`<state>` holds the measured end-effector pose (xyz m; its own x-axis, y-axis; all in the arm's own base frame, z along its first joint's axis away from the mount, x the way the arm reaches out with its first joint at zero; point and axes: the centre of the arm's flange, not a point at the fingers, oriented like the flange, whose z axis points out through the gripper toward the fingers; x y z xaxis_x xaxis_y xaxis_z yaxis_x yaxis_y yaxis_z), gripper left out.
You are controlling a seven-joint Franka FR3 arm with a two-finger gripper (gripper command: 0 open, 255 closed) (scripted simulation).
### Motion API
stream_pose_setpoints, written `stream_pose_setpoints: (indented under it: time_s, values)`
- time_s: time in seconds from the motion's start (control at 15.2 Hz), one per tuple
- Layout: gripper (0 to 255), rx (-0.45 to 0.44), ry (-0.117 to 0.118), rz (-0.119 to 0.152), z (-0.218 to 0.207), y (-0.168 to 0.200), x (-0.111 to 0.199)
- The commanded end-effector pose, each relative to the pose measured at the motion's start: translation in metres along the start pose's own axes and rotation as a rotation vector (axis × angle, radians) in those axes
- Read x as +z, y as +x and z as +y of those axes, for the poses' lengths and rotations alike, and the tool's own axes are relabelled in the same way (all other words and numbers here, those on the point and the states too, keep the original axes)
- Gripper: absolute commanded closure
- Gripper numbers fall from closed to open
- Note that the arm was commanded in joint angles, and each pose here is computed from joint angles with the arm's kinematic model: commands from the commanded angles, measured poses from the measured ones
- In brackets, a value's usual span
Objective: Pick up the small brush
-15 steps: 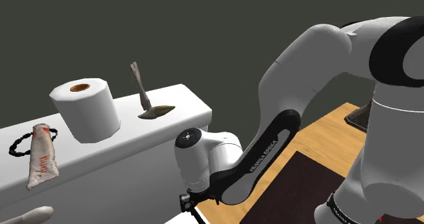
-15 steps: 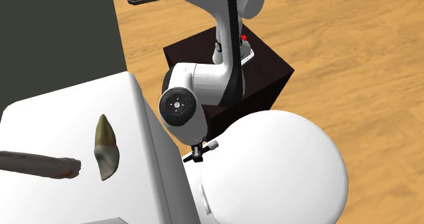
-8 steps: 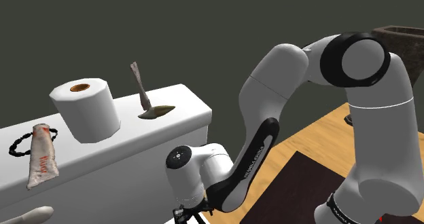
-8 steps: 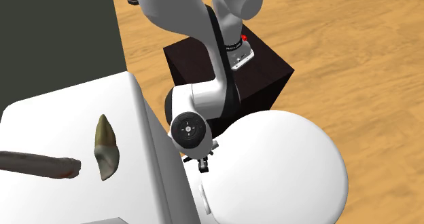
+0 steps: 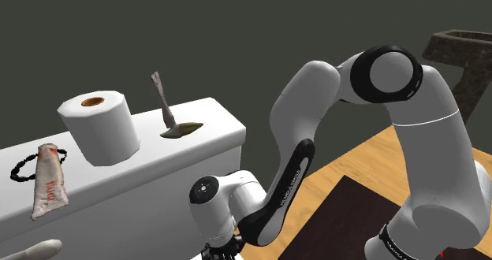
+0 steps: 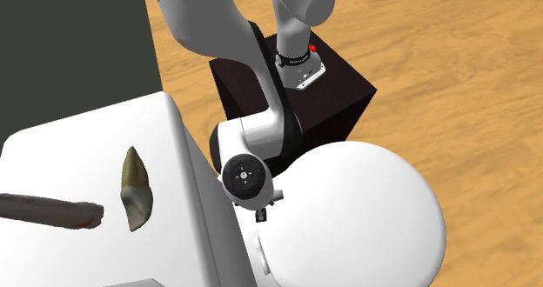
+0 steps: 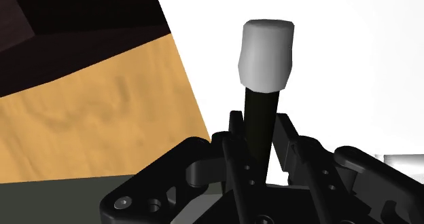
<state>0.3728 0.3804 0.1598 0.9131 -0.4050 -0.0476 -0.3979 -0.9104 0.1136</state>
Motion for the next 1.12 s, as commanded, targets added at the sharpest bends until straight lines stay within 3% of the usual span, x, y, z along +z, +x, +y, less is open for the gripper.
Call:
stream_pose_setpoints:
  time_s: [0.0, 0.33, 1.06]
  values:
    - [255, -0.324, -0.006, -0.006, 0.003, 0.017, 0.006]
    - [255, -0.325, -0.005, -0.006, 0.012, 0.011, 0.007]
    - [255, -0.325, -0.005, -0.006, 0.018, 0.008, -0.051]
